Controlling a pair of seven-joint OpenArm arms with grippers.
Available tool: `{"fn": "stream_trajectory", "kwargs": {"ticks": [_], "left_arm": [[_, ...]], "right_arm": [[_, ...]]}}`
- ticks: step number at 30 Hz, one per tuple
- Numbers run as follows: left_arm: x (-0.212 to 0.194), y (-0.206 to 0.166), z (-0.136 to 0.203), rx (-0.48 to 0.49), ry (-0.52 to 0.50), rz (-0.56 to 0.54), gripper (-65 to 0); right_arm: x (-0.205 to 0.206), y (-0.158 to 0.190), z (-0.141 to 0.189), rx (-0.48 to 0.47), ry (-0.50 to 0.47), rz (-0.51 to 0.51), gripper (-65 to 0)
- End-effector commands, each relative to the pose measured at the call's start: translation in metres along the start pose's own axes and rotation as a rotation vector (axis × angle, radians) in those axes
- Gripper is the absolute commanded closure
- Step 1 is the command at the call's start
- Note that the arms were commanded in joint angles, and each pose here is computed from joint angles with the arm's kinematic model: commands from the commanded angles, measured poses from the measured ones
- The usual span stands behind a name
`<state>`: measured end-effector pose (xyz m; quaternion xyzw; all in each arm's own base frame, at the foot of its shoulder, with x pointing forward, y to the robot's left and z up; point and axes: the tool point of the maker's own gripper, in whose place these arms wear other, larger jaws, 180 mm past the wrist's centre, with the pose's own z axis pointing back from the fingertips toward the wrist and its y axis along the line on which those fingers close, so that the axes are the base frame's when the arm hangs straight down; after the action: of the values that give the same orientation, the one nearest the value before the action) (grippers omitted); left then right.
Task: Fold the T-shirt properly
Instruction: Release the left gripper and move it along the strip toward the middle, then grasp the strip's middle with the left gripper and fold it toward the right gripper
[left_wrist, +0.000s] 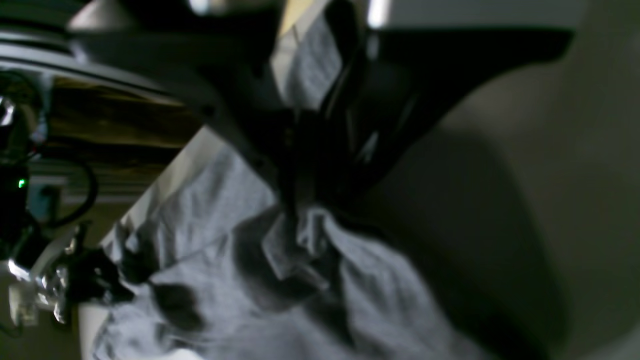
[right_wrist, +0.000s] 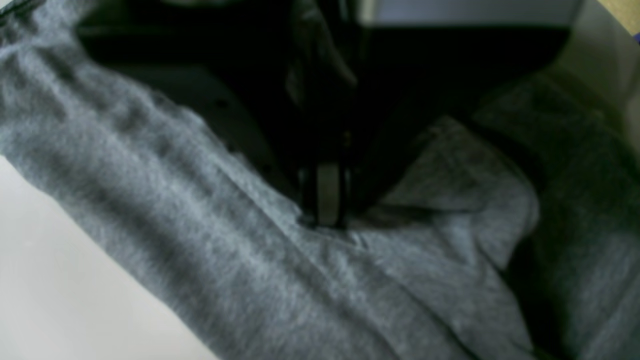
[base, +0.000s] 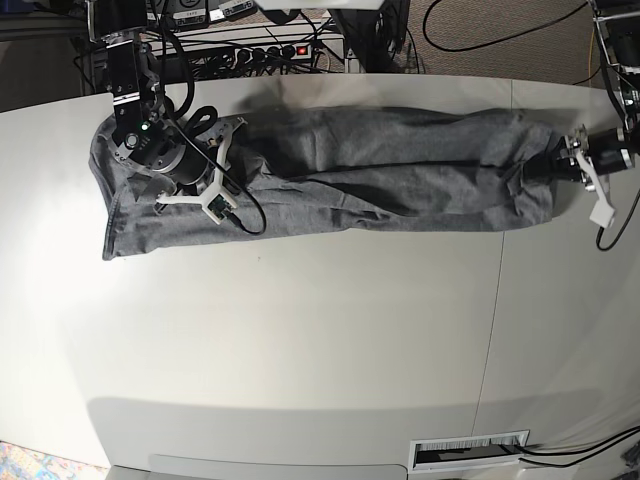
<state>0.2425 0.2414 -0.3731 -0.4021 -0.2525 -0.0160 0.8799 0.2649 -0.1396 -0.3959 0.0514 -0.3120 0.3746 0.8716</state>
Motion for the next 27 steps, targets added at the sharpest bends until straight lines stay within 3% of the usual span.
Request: {"fn": "stream_trajectory", "kwargs": {"ticks": [1, 8, 13, 17, 27], "left_arm": [[0.021, -0.010, 0.009, -0.009, -0.033, -0.066, 0.0], [0.048, -0.075, 0.003, -0.067, -0.055, -0.338, 0.0], [0.050, -0.128, -0.012, -0.161, -0.124, -0.471, 0.0], [0.042, -0.159, -0.027, -0.241, -0.178, -0.475, 0.0], [0.021, -0.210, -0.073, -0.446, -0.245, -0.359, 0.0]], "right_arm": [[-0.005, -0.008, 0.003, -0.025, 0.033, 0.020, -0.8], [-0.004, -0.008, 0.003, -0.025, 0.030, 0.020, -0.8], [-0.005, -0.008, 0.003, -0.025, 0.031, 0.020, -0.8], [-0.005, -0.008, 0.003, -0.026, 0.033, 0.020, -0.8], [-0.005, -0.008, 0.003, -0.026, 0.034, 0.020, -0.8]]}}
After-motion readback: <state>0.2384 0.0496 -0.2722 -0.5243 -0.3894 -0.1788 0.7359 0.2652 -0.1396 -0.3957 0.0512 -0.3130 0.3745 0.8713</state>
